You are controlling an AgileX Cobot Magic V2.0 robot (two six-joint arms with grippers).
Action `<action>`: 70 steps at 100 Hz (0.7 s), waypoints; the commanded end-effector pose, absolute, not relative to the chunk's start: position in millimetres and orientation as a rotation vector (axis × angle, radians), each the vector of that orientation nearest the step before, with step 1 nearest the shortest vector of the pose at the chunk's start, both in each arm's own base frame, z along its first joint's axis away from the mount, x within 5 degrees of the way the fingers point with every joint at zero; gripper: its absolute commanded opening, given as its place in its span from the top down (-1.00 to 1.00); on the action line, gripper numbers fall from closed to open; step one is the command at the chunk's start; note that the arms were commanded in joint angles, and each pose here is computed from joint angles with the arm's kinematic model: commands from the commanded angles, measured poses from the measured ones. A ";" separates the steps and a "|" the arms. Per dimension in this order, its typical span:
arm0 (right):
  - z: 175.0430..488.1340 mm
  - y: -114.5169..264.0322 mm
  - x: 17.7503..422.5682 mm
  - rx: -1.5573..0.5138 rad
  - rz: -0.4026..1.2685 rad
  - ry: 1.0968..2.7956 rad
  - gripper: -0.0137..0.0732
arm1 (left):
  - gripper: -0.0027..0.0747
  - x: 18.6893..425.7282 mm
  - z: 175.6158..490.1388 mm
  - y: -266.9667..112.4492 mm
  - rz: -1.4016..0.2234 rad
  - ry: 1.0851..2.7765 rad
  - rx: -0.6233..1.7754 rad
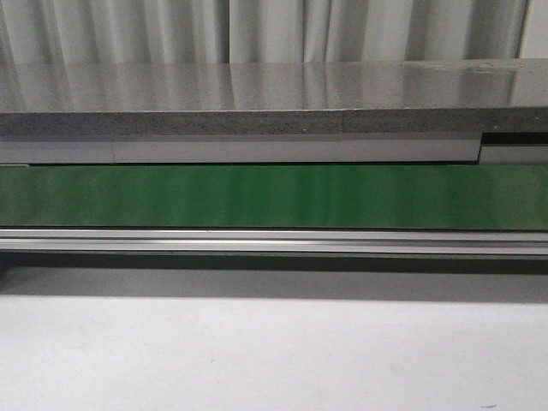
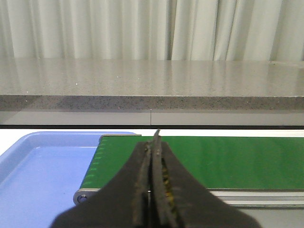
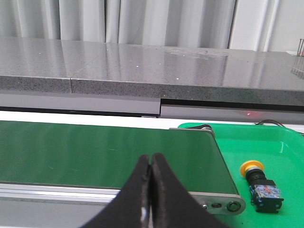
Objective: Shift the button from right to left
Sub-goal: 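Move the right gripper over the green tray toward the yellow button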
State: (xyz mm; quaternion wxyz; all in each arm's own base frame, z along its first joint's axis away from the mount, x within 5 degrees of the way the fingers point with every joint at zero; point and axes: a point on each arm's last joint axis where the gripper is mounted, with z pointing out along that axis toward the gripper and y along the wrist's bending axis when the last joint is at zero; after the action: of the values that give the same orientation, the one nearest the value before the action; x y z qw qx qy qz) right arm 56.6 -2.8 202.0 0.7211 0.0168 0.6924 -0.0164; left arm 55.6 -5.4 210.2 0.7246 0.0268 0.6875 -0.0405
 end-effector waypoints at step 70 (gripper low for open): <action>263.1 -4.9 39.6 0.051 -0.068 1.479 0.84 | 0.98 54.7 203.8 -4.8 -0.099 1.453 0.043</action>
State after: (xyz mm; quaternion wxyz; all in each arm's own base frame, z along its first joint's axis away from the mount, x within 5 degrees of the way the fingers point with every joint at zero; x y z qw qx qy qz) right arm 49.3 -5.0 229.0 0.7025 0.0281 0.7107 -0.0246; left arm 55.6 -5.4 210.2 0.7246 0.0268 0.6875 -0.0405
